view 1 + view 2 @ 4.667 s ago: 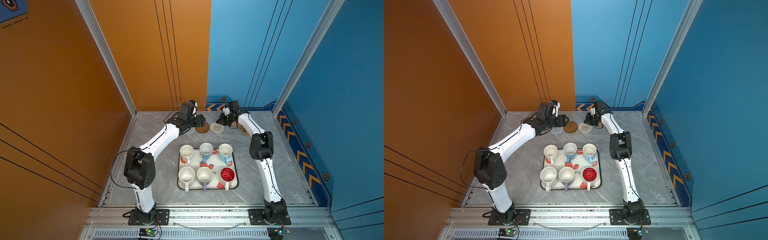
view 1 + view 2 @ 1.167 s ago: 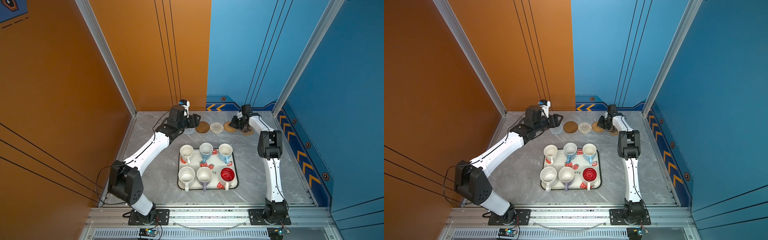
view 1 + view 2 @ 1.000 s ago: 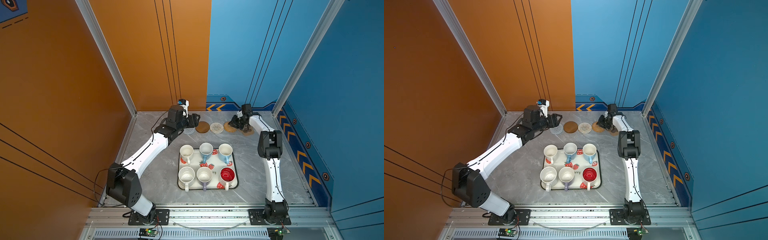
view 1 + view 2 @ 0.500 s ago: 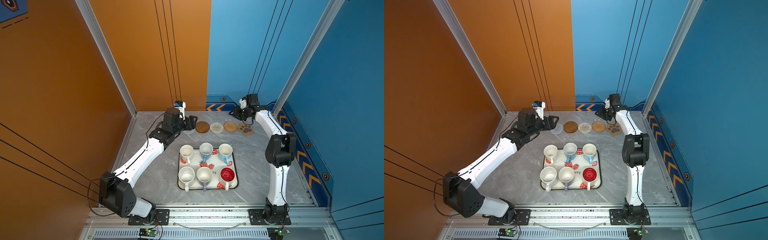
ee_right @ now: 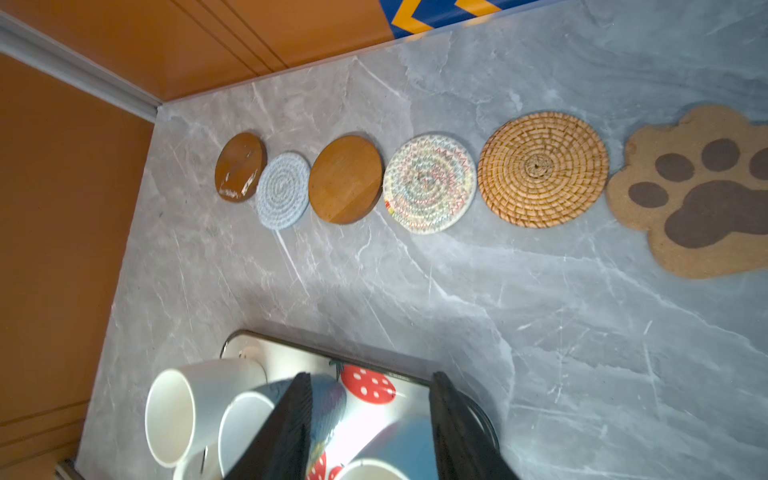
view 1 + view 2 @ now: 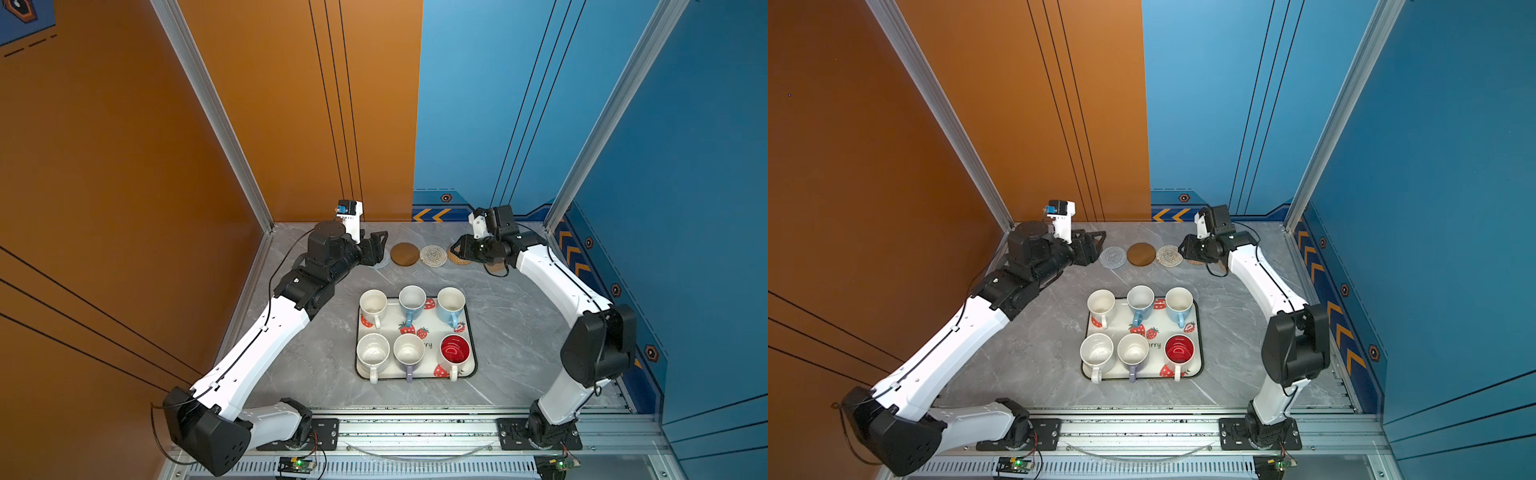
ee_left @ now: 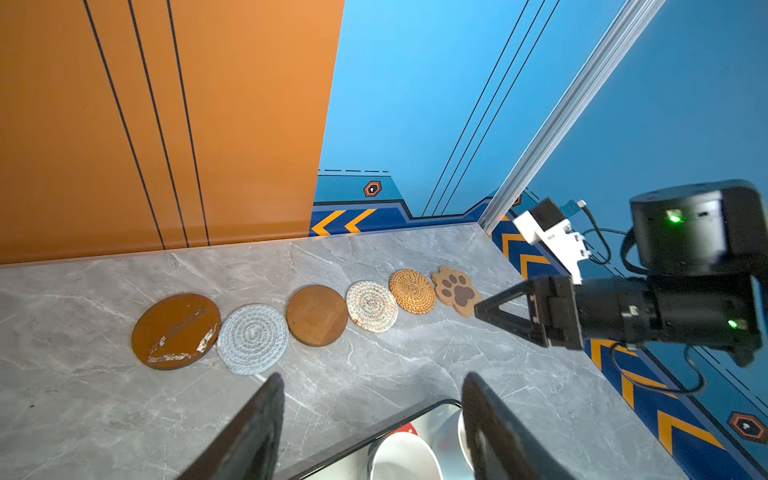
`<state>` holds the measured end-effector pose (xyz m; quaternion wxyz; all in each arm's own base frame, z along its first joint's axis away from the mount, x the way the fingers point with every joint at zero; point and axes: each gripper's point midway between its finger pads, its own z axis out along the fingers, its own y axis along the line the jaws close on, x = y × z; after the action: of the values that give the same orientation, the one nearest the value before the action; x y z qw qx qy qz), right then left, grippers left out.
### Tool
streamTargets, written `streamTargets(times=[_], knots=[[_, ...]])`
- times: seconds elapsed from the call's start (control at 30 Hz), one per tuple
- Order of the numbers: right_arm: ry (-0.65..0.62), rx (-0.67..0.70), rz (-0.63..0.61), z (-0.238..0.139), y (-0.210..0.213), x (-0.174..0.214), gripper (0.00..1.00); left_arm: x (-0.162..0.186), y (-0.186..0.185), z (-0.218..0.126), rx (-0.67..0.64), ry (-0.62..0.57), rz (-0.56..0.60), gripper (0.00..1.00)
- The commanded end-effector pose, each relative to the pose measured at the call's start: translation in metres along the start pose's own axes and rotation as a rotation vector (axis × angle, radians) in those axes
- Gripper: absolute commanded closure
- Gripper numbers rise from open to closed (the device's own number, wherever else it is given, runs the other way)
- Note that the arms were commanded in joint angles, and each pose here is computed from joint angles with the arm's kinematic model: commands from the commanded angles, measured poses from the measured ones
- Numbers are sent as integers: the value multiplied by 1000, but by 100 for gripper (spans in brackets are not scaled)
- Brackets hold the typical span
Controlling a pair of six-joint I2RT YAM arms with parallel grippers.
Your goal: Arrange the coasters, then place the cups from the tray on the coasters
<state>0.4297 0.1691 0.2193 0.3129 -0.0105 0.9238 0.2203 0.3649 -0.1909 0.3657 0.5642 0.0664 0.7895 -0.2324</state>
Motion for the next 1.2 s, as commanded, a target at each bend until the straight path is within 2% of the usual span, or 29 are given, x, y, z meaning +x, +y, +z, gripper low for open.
streamTargets(times=[0.0, 0.13, 0.3, 0.43, 0.77, 1.0, 1.17], knots=[[-73, 52, -78, -22, 3, 5, 52, 18, 11, -4, -76, 28, 26, 32], [-130, 83, -138, -41, 11, 18, 46, 31, 13, -7, -114, 53, 25, 32], [-195, 50, -115, -51, 21, 26, 42, 49, 18, -11, -185, 76, 70, 32], [-202, 74, -150, -58, 26, 36, 40, 64, 22, -13, -222, 94, 107, 32], [-166, 122, -192, -66, 26, 60, 39, 64, 22, -16, -220, 45, 101, 32], [-128, 164, -212, -76, 21, 79, 39, 73, 24, -5, -206, -11, 82, 32], [-74, 219, -215, -80, 14, 95, 39, 84, 28, 6, -215, 3, 107, 32]])
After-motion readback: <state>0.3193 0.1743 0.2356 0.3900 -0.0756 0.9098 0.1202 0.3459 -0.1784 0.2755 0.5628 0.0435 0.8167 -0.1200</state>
